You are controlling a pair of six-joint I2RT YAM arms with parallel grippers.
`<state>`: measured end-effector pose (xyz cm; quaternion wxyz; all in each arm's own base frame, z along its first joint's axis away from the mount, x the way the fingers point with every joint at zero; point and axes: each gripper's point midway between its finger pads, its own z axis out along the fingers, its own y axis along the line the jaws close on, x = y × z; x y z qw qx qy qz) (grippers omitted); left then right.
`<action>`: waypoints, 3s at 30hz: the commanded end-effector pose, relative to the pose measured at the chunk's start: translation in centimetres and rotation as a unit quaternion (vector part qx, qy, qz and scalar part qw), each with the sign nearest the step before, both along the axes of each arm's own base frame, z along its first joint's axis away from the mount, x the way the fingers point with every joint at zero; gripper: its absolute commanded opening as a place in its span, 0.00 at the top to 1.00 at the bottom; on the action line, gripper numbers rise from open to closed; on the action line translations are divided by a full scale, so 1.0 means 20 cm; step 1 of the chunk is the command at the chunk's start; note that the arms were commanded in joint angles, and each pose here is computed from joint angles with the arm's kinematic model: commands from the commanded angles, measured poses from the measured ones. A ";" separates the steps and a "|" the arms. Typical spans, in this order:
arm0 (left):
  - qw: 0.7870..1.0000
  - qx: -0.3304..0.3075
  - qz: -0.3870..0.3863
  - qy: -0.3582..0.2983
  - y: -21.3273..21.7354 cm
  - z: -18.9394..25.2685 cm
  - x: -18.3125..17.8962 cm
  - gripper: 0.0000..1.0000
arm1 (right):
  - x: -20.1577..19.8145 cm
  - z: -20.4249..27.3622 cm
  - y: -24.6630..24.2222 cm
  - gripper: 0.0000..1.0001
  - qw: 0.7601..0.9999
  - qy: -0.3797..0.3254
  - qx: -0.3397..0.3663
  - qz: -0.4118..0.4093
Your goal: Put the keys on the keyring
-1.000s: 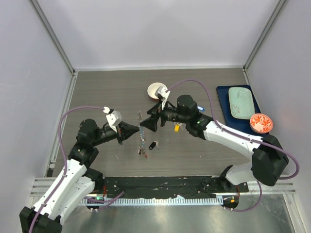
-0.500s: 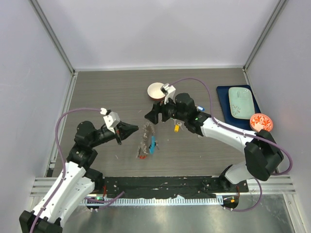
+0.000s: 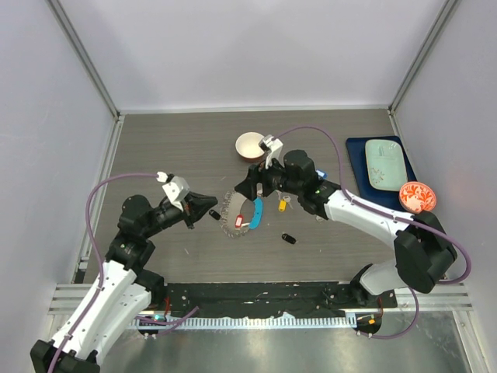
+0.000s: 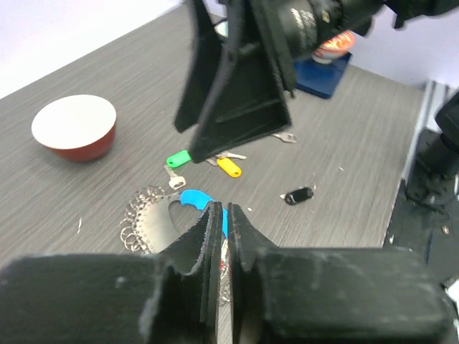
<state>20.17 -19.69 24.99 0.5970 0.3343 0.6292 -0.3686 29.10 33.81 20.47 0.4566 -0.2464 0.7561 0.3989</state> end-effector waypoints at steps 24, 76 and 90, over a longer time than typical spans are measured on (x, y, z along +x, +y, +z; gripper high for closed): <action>0.913 0.023 0.386 0.130 0.56 -0.04 0.22 0.00 | 0.05 -0.50 -0.15 0.29 0.978 0.052 -0.158 -0.129; 0.895 0.043 0.412 0.166 0.66 -0.13 0.26 0.00 | 0.27 -0.58 0.34 0.62 0.975 -0.059 -0.171 0.130; 0.895 0.046 0.409 0.170 0.65 -0.14 0.26 0.00 | 0.24 -0.70 0.37 0.72 0.971 -0.026 -0.176 0.160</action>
